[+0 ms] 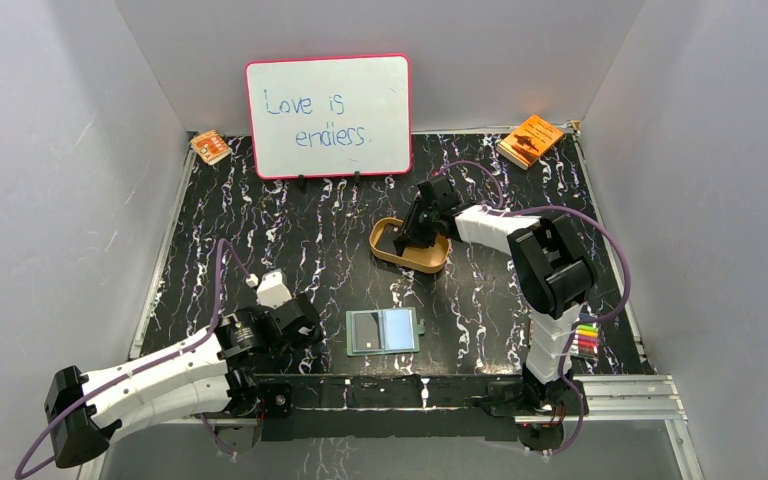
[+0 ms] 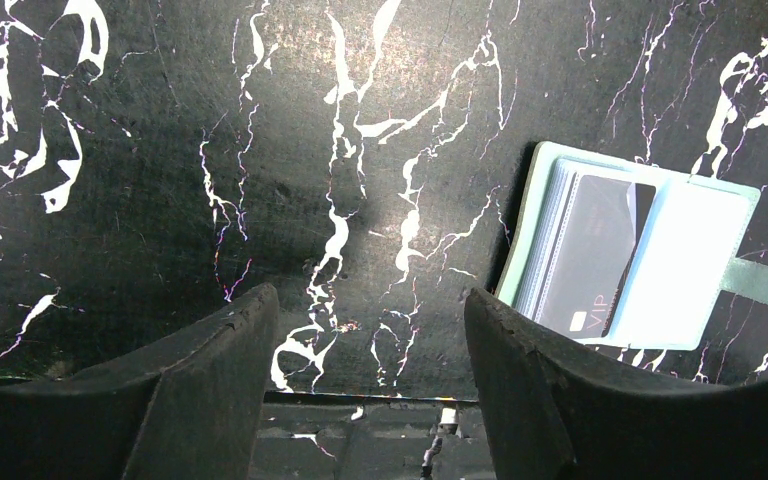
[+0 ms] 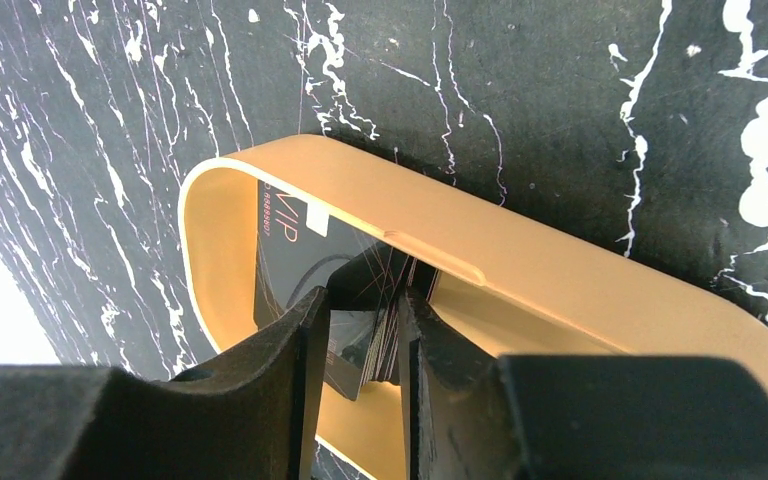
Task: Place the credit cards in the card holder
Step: Pick up the credit card from the storage box.
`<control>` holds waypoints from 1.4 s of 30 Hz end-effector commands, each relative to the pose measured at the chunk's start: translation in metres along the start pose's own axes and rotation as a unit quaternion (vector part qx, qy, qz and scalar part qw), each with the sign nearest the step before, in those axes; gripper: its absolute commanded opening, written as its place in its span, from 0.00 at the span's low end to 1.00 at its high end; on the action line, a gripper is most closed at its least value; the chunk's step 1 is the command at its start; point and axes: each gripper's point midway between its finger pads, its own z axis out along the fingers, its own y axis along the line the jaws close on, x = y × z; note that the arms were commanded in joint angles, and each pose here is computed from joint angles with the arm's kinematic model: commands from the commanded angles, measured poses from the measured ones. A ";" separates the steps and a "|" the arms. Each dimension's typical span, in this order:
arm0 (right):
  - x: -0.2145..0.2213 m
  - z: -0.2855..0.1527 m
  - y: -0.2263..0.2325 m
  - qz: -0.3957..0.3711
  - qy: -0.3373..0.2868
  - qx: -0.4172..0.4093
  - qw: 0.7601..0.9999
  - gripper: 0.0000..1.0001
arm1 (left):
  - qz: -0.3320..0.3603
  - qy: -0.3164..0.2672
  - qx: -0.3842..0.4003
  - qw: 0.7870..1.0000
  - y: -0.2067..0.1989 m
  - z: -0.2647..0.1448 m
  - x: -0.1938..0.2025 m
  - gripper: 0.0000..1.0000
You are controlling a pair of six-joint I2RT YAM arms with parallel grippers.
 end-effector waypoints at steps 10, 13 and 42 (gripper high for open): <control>-0.005 -0.011 -0.008 0.007 -0.019 0.003 1.000 0.28 | 0.000 -0.015 -0.009 1.000 0.002 0.001 -0.006 0.65; -0.005 -0.013 -0.008 0.008 -0.020 0.003 1.000 0.28 | 0.001 -0.014 -0.010 1.000 0.002 0.002 -0.006 0.65; -0.008 -0.065 -0.005 0.033 -0.042 -0.026 0.998 0.00 | 0.001 -0.012 -0.006 1.000 -0.002 0.003 -0.004 0.65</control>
